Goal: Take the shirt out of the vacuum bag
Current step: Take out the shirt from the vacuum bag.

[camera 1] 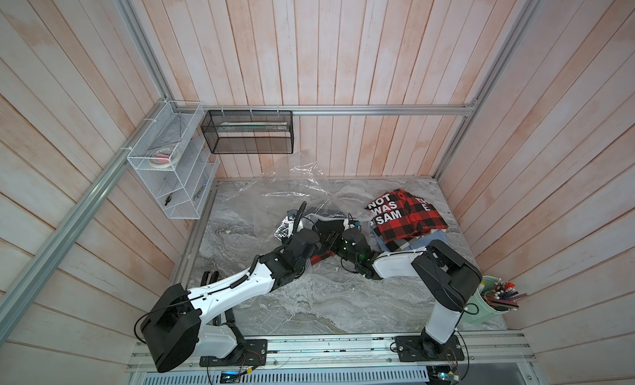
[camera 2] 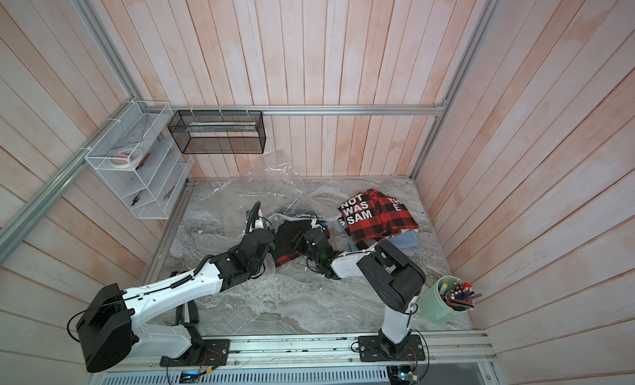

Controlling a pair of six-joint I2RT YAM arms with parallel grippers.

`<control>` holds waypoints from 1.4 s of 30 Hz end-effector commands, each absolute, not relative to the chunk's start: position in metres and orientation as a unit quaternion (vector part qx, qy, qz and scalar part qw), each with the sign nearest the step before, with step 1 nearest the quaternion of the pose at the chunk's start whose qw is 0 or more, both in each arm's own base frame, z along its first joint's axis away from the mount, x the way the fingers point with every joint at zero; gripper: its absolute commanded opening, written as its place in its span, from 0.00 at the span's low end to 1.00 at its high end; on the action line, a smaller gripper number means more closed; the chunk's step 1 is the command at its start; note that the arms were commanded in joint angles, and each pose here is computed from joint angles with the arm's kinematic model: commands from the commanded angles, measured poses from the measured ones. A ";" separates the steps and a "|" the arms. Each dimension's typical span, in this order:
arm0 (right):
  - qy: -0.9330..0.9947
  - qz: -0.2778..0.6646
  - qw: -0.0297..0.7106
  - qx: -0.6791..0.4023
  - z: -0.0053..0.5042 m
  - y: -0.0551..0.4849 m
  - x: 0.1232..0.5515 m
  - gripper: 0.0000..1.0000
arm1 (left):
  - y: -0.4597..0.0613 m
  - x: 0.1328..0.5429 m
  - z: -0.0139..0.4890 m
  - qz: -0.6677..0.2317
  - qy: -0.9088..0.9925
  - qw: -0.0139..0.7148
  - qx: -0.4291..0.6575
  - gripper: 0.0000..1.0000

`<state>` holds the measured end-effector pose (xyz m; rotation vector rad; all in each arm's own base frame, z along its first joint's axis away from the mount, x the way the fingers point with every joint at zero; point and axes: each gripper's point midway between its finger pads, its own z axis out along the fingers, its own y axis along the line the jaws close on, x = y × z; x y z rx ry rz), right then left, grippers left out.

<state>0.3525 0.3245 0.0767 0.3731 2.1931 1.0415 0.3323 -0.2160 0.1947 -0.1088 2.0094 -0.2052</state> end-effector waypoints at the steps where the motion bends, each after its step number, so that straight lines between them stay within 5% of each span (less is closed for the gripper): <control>1: 0.845 0.391 0.337 0.141 0.065 0.325 0.361 0.64 | -0.211 0.328 0.193 -0.085 0.842 0.531 -0.054 0.00; 11: 0.845 0.402 0.324 0.140 0.048 0.329 0.352 0.63 | -0.210 0.329 0.188 -0.081 0.842 0.530 -0.055 0.00; 22: 0.818 0.420 0.365 0.147 0.068 0.332 0.374 0.33 | -0.212 0.329 0.183 -0.082 0.846 0.524 -0.056 0.00; 31: 0.806 0.422 0.386 0.153 0.084 0.329 0.392 0.32 | -0.216 0.330 0.177 -0.087 0.849 0.518 -0.056 0.00; 39: 0.799 0.430 0.395 0.147 0.094 0.330 0.398 0.03 | -0.217 0.330 0.176 -0.089 0.850 0.516 -0.057 0.00; 42: 0.797 0.431 0.397 0.144 0.099 0.327 0.393 0.00 | -0.216 0.330 0.175 -0.088 0.850 0.517 -0.059 0.00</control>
